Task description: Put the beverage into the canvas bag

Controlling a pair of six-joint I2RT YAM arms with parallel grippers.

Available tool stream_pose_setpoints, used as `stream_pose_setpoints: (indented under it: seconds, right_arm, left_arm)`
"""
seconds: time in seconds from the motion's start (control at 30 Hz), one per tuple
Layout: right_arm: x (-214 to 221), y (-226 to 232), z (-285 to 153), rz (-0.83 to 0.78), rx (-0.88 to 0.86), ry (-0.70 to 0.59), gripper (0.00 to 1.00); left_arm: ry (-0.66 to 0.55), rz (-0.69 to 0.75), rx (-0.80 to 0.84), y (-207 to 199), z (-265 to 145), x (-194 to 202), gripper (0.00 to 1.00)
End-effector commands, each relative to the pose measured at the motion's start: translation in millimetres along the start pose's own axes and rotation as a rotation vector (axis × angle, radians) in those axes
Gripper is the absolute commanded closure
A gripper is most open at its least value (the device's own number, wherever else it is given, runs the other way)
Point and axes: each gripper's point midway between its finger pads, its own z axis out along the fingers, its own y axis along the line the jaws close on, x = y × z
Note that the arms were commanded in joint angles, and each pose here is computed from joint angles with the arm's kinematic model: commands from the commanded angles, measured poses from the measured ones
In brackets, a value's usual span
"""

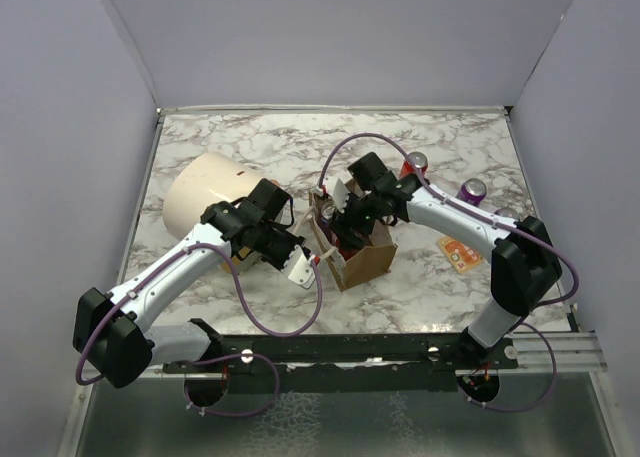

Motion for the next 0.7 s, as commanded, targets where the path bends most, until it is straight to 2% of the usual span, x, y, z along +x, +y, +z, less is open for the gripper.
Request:
stream_pose_setpoints:
  seconds: [0.0, 0.3, 0.67]
  right_arm:
    - [-19.4, 4.6, 5.9, -0.017, -0.024, -0.079, 0.89]
    - [-11.5, 7.1, 15.5, -0.009, -0.029, -0.063, 0.81]
    - [-8.5, 9.9, 14.7, -0.008, -0.031, -0.064, 0.63]
  left_arm:
    - [-0.034, 0.001, 0.007, -3.2, -1.4, -6.1, 1.00]
    - [-0.034, 0.000, 0.009, -2.4, -1.3, -6.1, 1.00]
    - [-0.034, 0.003, 0.010, -2.0, -1.4, -6.5, 1.00]
